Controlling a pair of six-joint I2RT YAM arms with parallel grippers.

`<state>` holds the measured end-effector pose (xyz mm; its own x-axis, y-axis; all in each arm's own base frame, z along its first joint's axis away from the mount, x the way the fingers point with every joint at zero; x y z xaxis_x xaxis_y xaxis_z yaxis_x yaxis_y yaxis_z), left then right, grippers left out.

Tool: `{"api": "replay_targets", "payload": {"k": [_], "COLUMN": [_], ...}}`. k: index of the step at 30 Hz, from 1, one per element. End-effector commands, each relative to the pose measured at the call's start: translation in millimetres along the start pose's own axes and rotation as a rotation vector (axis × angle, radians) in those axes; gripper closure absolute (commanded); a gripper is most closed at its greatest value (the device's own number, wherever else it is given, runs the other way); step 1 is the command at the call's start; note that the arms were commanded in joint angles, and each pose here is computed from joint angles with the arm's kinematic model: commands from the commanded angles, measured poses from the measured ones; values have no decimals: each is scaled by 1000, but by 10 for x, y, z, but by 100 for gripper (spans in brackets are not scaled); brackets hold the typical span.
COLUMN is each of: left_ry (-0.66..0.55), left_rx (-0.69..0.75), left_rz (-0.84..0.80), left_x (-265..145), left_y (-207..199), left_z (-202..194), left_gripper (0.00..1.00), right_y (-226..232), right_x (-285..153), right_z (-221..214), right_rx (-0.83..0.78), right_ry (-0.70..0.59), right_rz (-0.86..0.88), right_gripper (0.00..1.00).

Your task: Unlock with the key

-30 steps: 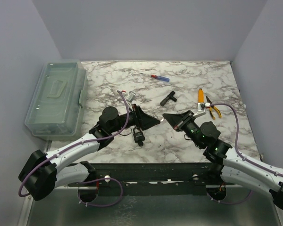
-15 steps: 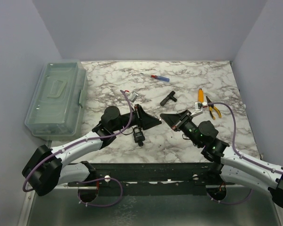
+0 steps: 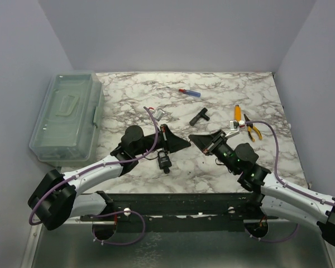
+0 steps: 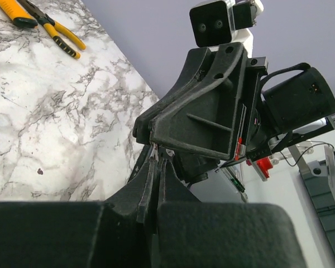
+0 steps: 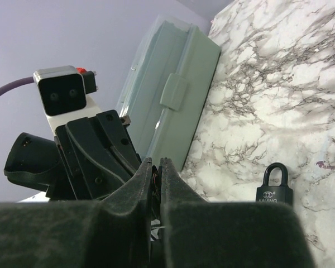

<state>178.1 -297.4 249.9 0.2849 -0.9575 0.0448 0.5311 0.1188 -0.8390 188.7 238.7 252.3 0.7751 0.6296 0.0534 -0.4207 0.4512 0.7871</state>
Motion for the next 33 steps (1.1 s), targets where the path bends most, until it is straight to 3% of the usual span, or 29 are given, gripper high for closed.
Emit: {"api": "replay_targets", "payload": {"k": [1,4,7,14,20,28,33], "left_ry": [19,68,146,301,453,585,660], "left_rx": [11,-1,-15,-38,-98,-61,-55], "left_rz": [-26,-1,46,268,432,421,396], "left_x": [-39,-70,-121,-395,-727,-1055,-1142], "left_y": [-94,-120,-128,-122,-146,-374,-434], "left_z": [-2,-26,-91,-203,-378,-503,-569], "left_gripper": [100,100,100,100,100,100,100], "right_y": [149,160,217,238,339,457,479], "right_x": [-39,-103,-206,-406,-403,-472,-469], "right_z": [61,76,175,201,-95,-560,-635], "right_rx": [-63,-149,-260,-464,-470,-391,-357], "right_ry": [22,70,92,177,323,549,583], "right_rz": [44,20,9,40,214,548,625], "right_gripper": [75,42,30,27,28,31,31]}}
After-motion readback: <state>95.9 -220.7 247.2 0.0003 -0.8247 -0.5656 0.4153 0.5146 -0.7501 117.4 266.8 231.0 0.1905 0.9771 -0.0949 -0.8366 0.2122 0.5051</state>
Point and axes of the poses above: each gripper's point midway between its finger pads, its own x axis out along the fingers, its own y axis along the line the jaws close on, z = x × y, the point moved 4 cm from there along -x, back along the fingers, and after that the axes turned 7 degrees about -x, right-handed, at the moved point
